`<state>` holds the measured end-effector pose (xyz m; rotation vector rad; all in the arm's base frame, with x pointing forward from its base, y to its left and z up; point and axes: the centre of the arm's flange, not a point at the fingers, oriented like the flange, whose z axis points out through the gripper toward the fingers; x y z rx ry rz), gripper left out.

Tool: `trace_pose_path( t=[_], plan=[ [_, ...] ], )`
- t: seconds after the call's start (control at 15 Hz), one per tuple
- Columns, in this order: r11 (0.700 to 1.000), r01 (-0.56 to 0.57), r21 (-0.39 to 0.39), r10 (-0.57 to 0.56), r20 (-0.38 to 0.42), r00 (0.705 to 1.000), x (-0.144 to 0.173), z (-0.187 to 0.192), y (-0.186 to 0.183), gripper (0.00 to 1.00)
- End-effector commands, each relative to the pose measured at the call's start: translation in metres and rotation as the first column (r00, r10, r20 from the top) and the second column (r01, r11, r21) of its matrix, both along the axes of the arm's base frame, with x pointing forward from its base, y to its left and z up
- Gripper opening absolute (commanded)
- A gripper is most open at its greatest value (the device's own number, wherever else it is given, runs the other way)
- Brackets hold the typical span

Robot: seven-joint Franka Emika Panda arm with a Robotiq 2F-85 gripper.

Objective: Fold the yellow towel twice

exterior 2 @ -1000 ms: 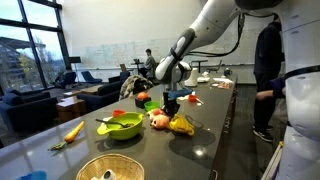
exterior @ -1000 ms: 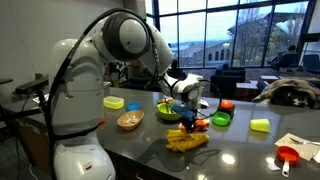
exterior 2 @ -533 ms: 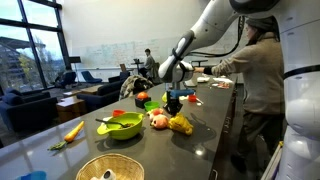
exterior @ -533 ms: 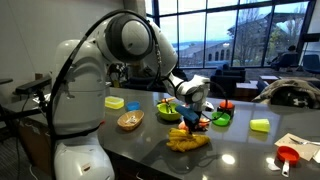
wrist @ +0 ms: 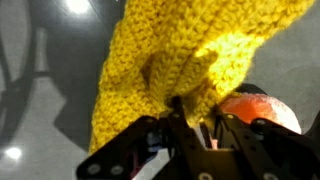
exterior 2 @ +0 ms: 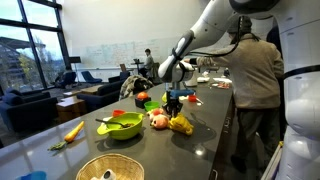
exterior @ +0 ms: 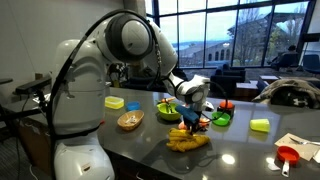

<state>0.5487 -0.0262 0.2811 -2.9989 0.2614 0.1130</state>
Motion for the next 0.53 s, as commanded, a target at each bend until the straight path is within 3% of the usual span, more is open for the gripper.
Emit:
trace_pose_path(
  t=[0.0,0.13,0.2,0.33,0.47],
  plan=[
    [1.000,0.000,0.000,0.000,0.000,1.000,0.000,0.000,0.000,0.30],
    [1.000,0.000,0.000,0.000,0.000,1.000,0.000,0.000,0.000,0.30],
    [1.000,0.000,0.000,0.000,0.000,1.000,0.000,0.000,0.000,0.55],
    [1.000,-0.003,-0.024,0.003,-0.011,1.000,-0.005,0.006,0.000,0.59],
    [0.998,0.000,-0.060,0.000,-0.011,1.000,-0.008,0.011,-0.001,0.72]
  ],
)
